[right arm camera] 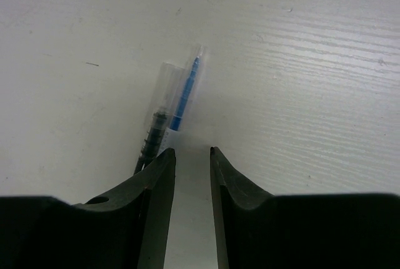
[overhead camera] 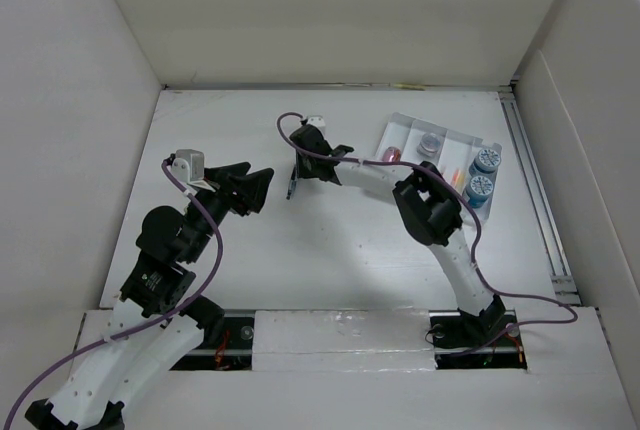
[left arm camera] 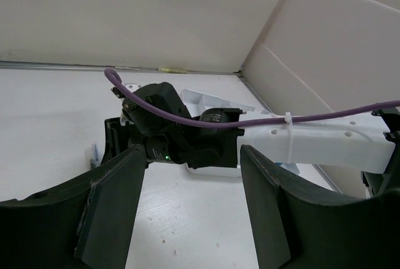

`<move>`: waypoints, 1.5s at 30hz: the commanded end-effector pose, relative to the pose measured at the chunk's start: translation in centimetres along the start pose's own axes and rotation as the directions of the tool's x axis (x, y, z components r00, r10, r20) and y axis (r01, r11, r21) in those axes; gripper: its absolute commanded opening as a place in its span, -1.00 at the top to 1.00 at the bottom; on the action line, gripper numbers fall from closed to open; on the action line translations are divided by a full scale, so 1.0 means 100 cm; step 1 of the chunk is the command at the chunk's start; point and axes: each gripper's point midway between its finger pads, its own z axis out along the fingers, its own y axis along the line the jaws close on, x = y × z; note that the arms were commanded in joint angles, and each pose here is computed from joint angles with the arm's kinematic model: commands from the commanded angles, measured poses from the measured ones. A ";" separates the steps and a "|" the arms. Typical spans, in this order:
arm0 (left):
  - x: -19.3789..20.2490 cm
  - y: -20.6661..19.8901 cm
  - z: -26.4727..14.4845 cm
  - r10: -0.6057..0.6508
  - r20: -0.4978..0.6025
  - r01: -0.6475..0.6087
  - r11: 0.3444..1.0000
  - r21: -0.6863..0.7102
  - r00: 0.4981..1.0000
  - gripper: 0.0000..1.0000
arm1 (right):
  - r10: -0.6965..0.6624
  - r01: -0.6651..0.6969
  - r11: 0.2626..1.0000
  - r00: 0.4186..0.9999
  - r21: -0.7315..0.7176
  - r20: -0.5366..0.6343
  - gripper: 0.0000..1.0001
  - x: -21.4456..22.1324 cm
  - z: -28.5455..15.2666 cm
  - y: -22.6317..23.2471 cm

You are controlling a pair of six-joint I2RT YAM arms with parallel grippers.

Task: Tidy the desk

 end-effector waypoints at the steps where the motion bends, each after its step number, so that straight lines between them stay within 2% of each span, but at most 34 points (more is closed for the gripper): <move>1: -0.013 -0.009 -0.001 -0.005 0.051 0.003 0.999 0.037 0.999 -0.15 | 0.025 -0.026 0.999 0.999 0.023 0.028 0.31 -0.008 -0.012 -0.007; 8: -0.011 -0.008 0.001 -0.004 0.044 0.003 0.999 0.034 0.999 -0.15 | 0.081 -0.085 0.995 0.993 0.049 0.084 0.31 -0.024 -0.035 -0.033; 14: -0.010 -0.007 0.003 -0.004 0.039 0.003 1.000 0.031 0.999 -0.15 | 0.089 -0.086 0.996 0.991 -0.035 0.102 0.18 -0.035 -0.048 -0.014; 17: -0.009 -0.008 0.003 -0.004 0.037 0.002 0.999 0.035 0.999 -0.15 | 0.087 -0.082 0.995 0.992 -0.051 0.095 0.05 -0.034 -0.042 -0.009; 20: -0.009 -0.007 0.003 -0.004 0.037 0.002 1.000 0.031 0.999 -0.15 | 0.071 -0.064 0.995 0.994 -0.078 0.081 0.02 -0.028 -0.037 0.007; 30: -0.011 -0.008 0.001 -0.003 0.045 0.001 0.999 0.035 0.999 -0.15 | 0.034 -0.031 0.997 0.999 -0.070 0.040 0.02 -0.017 -0.005 0.021; 45: -0.013 -0.008 -0.001 -0.003 0.050 0.001 0.999 0.037 0.999 -0.15 | 0.024 -0.023 0.999 0.999 -0.028 0.030 0.07 -0.005 -0.004 0.013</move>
